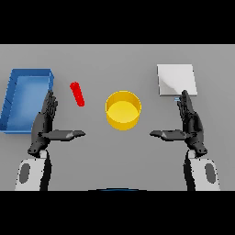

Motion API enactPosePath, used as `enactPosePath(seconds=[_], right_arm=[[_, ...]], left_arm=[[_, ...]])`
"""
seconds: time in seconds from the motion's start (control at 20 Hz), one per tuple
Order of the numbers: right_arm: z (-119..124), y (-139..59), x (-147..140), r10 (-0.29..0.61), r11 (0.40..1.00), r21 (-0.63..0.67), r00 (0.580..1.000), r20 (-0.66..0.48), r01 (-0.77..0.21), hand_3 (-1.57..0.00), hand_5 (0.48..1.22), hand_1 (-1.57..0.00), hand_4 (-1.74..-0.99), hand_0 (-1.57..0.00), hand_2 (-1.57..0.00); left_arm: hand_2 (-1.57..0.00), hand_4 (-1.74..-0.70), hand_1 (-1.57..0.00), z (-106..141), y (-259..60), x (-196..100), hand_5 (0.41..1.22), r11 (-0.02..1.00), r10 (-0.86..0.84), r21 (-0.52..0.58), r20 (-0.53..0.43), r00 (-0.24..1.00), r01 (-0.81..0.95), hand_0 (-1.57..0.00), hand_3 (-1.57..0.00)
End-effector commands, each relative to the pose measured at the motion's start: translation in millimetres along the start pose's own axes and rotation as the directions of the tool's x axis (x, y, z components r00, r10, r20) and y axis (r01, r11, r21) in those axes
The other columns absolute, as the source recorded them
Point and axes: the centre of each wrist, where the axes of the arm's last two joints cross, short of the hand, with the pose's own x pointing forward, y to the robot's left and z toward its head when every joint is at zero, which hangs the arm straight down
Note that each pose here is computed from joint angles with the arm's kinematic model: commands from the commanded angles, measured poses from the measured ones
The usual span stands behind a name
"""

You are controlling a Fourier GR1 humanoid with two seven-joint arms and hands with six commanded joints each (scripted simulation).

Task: Pick up the red beaker and tilt it to pour out 1 green nut into yellow bowl. Pick up the yellow bowl and place it on the metallic measuring scale.

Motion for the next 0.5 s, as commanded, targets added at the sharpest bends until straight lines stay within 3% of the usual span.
enactPosePath(seconds=[0.0,0.25,0.35,0.45], right_arm=[[0,0.8,0,-0.001,1.0,0.0,1.0,0.0,0.001,0.0,0.572,0.0,-1.177,0.0,0.0],[-3,7.8,-1,-0.004,1.0,0.002,1.0,-0.002,0.004,0.0,0.572,0.0,-1.177,0.0,0.0],[5,2.8,7,0.177,0.984,0.01,0.982,0.066,-0.178,0.0,0.573,0.0,-1.178,0.0,0.0],[13,1.9,8,0.227,0.973,0.031,0.97,0.084,-0.23,0.0,0.579,0.0,-1.19,0.0,0.0]], left_arm=[[0.0,-1.2,0.0,0,0,0,0.677,1.0,0.001,0.001,0.0,1.0,-0.001,0.0,0.0],[0.0,-1.2,0.0,1,-4,-1,0.677,1.0,0.005,-0.004,-0.001,1.0,-0.005,0.0,0.0],[0.0,-1.2,0.0,13,-1,7,0.677,0.994,-0.091,-0.058,0.054,0.994,0.094,0.0,0.0],[0.0,-1.2,0.0,19,-1,10,0.674,0.989,-0.125,-0.073,0.047,0.991,0.128,0.0,0.0]])
